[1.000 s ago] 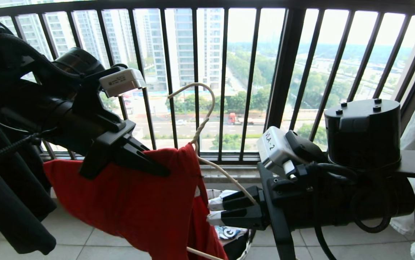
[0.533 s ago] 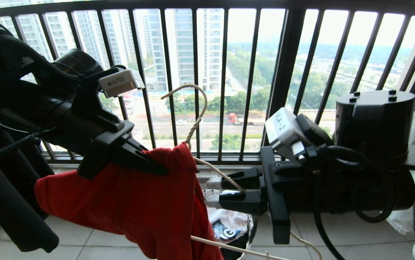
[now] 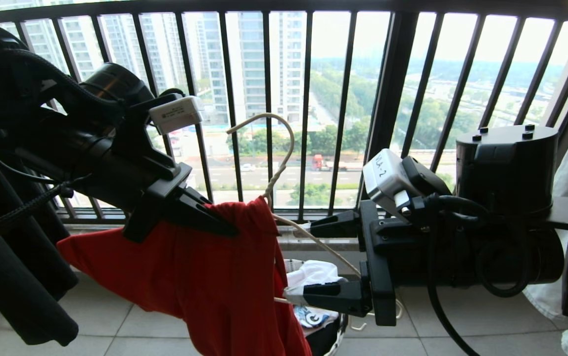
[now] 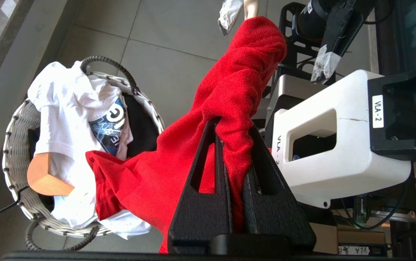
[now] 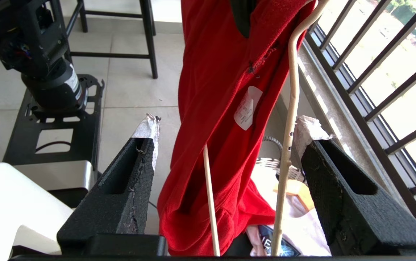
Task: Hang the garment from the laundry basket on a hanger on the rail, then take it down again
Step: Hang the clothes on the clothes rack
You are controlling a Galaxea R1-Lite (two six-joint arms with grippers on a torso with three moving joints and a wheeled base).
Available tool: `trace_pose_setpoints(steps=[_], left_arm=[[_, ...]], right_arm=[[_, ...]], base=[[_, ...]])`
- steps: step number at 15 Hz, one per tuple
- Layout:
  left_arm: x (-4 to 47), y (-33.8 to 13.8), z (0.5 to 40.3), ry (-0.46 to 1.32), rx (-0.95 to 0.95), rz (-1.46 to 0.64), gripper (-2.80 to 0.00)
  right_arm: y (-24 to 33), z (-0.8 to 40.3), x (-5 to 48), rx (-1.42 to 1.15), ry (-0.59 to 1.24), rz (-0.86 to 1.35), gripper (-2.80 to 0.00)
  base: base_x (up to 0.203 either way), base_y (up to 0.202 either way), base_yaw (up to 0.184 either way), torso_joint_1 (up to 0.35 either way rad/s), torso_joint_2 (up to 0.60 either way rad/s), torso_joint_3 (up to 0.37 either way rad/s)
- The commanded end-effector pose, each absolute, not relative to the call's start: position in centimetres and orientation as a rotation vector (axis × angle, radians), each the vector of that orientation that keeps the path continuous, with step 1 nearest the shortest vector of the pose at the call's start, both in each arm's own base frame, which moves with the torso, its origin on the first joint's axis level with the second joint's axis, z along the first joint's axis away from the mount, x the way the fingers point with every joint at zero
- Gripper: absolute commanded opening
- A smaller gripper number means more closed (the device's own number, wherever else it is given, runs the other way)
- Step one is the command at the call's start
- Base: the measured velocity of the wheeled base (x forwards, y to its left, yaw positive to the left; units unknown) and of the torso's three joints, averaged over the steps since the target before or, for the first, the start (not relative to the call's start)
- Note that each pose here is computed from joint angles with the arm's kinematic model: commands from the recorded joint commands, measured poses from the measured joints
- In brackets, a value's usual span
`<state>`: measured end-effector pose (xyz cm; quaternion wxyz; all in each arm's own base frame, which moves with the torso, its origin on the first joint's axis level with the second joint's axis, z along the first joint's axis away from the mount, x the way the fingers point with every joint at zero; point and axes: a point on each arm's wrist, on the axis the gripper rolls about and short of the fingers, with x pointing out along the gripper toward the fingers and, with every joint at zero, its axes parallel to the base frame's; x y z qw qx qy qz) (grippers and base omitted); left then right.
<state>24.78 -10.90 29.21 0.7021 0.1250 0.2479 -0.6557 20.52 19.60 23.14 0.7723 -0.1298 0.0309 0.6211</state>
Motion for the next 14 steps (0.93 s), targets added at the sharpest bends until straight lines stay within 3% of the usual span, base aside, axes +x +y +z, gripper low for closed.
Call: trace_pose_setpoints(steps=[1, 7, 10, 11, 14], left_arm=[[24.8, -10.8, 29.2, 0.559, 0.284, -1.450, -2.80], [24.9, -10.8, 30.4, 0.580, 0.212, -1.408, -2.80], [25.1, -10.3, 30.4, 0.600, 0.183, -1.382, -2.80], [25.2, -10.3, 30.5, 0.605, 0.172, -1.375, -2.80], [25.8, -10.4, 31.1, 0.629, 0.103, -1.337, -2.80]], right_arm=[[18.8, 23.3, 21.4, -0.280, 0.070, 1.306, 0.00], [15.7, 27.5, 20.8, -0.109, 0.045, 1.153, 0.00], [14.1, 27.7, 18.9, -0.106, 0.043, 1.010, 0.00], [13.5, 27.8, 18.1, -0.107, 0.059, 0.994, -2.80], [11.5, 29.1, 15.3, -0.043, 0.271, 0.972, -2.80]], base=[[0.000, 0.000, 0.000, 0.000, 0.00, 0.000], [0.000, 0.000, 0.000, 0.000, 0.00, 0.000], [0.000, 0.000, 0.000, 0.000, 0.00, 0.000], [0.000, 0.000, 0.000, 0.000, 0.00, 0.000], [0.000, 0.000, 0.000, 0.000, 0.00, 0.000]])
